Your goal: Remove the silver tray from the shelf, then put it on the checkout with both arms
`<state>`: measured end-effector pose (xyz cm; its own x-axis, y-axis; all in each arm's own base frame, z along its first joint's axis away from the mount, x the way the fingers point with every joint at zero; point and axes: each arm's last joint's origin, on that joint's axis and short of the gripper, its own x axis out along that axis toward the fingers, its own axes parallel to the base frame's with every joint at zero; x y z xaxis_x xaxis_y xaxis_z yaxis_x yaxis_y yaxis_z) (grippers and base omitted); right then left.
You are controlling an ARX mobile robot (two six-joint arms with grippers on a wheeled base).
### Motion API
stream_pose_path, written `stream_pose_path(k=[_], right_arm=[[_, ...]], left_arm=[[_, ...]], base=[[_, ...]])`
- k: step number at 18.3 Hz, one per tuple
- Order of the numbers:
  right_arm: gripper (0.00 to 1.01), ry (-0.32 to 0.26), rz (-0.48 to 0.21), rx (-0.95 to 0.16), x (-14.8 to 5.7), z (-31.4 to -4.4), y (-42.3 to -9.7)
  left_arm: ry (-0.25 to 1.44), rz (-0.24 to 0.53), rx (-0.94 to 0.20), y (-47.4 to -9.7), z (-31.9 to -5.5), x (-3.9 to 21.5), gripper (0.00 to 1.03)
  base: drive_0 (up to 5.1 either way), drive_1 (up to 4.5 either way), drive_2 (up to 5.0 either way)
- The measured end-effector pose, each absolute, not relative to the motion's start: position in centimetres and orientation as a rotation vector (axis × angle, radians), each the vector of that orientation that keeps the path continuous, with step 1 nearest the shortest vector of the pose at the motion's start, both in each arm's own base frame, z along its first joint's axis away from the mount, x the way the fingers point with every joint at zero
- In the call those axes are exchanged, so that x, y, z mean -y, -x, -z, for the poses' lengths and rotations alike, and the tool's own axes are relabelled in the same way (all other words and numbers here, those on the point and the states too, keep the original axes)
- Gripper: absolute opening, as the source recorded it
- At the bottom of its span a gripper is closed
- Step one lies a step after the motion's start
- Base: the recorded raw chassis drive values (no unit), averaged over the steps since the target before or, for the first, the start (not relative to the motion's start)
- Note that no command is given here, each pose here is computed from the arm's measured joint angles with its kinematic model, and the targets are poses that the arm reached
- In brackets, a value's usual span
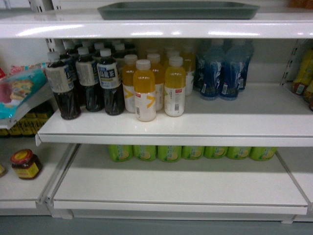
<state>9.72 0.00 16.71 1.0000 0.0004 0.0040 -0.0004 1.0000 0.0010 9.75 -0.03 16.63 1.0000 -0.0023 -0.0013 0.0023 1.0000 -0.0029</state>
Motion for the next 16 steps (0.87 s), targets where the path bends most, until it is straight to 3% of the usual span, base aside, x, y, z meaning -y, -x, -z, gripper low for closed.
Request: stream_pose_path(k=[12,16], right_arm=[[0.98,-0.002,0.0,0.005,0.0,-16.72,-9.72],[0.98,-0.002,0.0,0.003,0.0,-16.7,-9.72]], left_arm=[[0.0,0.003,0.0,-9.75,-16.64,0.03,0.98],[0.0,0.003,-0.002,-9.75,-16.62,0.03,0.98]], base=[[0.0,0.0,0.0],[0.0,4.29,-4.3]])
